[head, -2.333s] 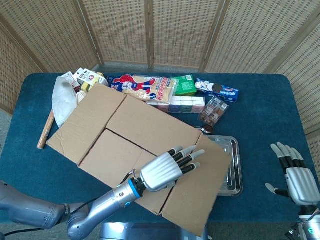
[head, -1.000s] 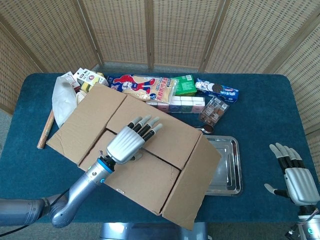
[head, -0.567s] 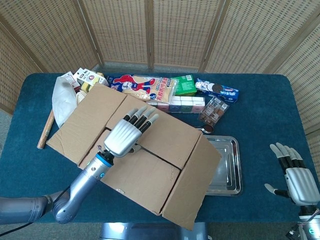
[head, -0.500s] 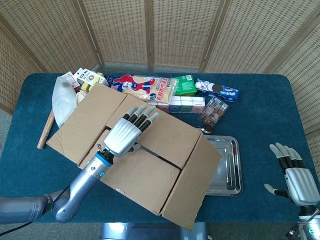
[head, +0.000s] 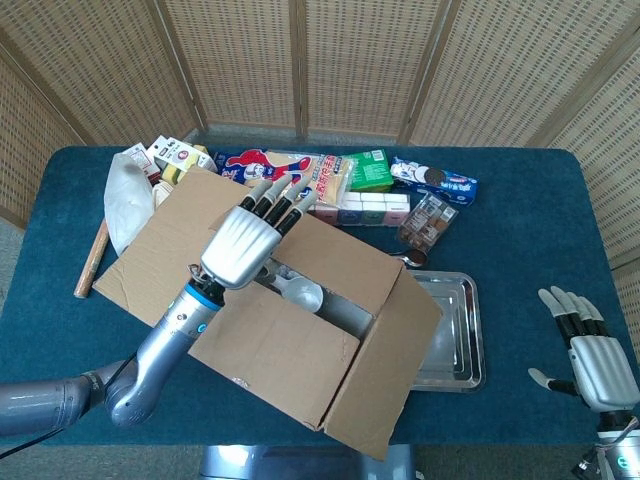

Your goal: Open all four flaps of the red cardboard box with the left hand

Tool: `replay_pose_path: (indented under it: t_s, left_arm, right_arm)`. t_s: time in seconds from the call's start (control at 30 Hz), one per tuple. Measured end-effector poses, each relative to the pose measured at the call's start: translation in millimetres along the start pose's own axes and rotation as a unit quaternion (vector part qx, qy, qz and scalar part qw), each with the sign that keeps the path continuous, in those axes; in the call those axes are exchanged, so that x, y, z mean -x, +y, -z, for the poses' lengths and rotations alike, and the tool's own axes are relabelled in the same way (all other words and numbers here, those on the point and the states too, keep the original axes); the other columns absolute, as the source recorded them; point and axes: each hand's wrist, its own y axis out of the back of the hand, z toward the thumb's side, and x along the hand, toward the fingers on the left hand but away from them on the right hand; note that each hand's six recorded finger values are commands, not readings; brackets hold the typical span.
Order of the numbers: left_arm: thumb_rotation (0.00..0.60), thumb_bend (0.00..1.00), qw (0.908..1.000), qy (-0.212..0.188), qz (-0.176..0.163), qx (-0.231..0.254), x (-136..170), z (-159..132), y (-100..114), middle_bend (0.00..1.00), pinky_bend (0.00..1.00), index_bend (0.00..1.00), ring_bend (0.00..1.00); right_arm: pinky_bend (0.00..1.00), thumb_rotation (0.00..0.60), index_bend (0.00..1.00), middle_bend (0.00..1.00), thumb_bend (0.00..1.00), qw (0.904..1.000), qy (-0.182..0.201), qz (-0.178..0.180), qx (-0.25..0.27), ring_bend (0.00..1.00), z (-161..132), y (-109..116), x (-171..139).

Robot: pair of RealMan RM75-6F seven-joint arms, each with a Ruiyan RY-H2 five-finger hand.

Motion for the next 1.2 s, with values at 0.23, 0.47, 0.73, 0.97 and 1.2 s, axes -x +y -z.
replay_pose_path:
  t_s: [0.23,0.47,0.73,0.97,1.2]
  left_arm:
    - [0.600,0.09,0.9995,0.009,-0.029,-0.012,-24.8,9.4,17.7,0.00,0.18,0.00,0.00]
    - [0.600,0.10,0.9984,0.025,-0.047,-0.021,-51.1,20.0,33.3,0.00,0.18,0.00,0.00]
    - [0.600,0.10,0.9964,0.041,-0.062,-0.042,-69.2,29.2,30.5,0.00,0.18,0.00,0.00]
    - [0.600,0.10,0.9942,0.051,-0.074,-0.059,-89.4,34.7,16.8,0.00,0.16,0.00,0.00]
    - [0.600,0.10,0.9928,0.054,-0.086,-0.064,-109.2,29.2,3.2,0.00,0.16,0.00,0.00]
  right_arm:
    - [0.00,0.600,0.00,0.00,0.00,1.0000,0.000,-0.003,0.004,0.00,0.2,0.1,0.9]
    - [0.00,0.600,0.00,0.00,0.00,0.9999,-0.005,-0.013,0.007,0.00,2.1,-2.9,4.2]
    - [0.00,0.600,0.00,0.00,0.00,0.9998,-0.005,-0.016,0.012,0.00,1.3,-2.4,8.4]
    - [0.00,0.600,0.00,0.00,0.00,0.9996,-0.008,-0.022,0.016,0.00,1.7,-3.6,11.2]
    - [0.00,0.600,0.00,0.00,0.00,0.9995,-0.010,-0.022,0.019,0.00,1.9,-2.4,12.2]
